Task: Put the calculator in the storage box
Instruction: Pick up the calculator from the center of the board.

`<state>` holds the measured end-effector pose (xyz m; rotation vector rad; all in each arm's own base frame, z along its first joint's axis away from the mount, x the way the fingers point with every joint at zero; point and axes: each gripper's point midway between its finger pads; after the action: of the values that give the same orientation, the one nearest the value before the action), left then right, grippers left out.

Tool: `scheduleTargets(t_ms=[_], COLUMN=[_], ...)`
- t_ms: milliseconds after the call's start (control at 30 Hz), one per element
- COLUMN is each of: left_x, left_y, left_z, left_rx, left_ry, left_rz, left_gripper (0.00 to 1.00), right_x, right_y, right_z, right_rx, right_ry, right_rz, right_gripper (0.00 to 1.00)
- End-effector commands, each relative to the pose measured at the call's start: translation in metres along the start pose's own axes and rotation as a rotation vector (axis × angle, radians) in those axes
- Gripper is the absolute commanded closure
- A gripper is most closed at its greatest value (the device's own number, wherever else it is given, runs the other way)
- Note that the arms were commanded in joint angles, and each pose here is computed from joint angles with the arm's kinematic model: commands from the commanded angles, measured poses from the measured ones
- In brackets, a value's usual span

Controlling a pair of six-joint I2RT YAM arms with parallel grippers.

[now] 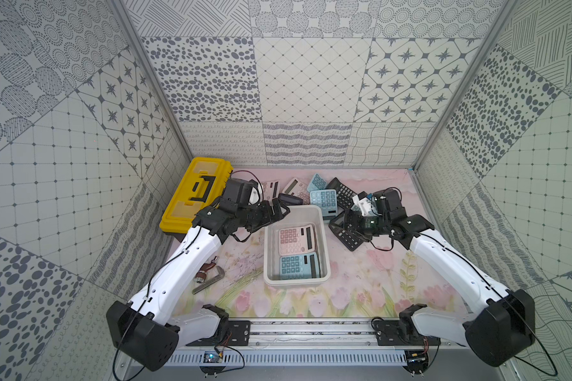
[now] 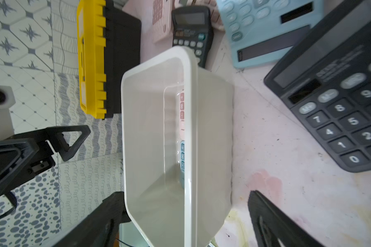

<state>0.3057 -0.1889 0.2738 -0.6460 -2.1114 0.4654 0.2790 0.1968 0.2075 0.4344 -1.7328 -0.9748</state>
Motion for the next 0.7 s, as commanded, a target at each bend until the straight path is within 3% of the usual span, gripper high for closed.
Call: scheduleTargets(t_ms=[0, 267, 667], left_x=[-0.006, -0.05, -0.124], left_y=[-0.033, -0.089, -0.135], left_z=[-0.015, -0.023, -0.031], left_rx=[-0.168, -0.318, -0.516], left_ry=[0.032, 0.133, 0.214], left_rz=[0.055, 0.137, 0.214], left_gripper=[0.0, 0.03, 0.11], right_x=[0.01, 0.028, 0.017], right_y=[-0.025, -0.078, -0.137], right_z=[-0.011, -0.028, -0.044], right_rx=[-0.068, -0.207, -0.3], right_ry=[-0.061, -0.164, -0.272], right_rz=[0.02, 0.063, 0.073], right_gripper=[0.03, 0.04, 0.23])
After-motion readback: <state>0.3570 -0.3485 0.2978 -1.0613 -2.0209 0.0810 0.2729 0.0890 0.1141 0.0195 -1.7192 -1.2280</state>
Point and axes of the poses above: each gripper's point midway between its finger pads, its own x axis back along the fingers, its own y axis along the line the jaws close on, z = x × y, and after that the axes turned 14 degrees about -x, right-handed
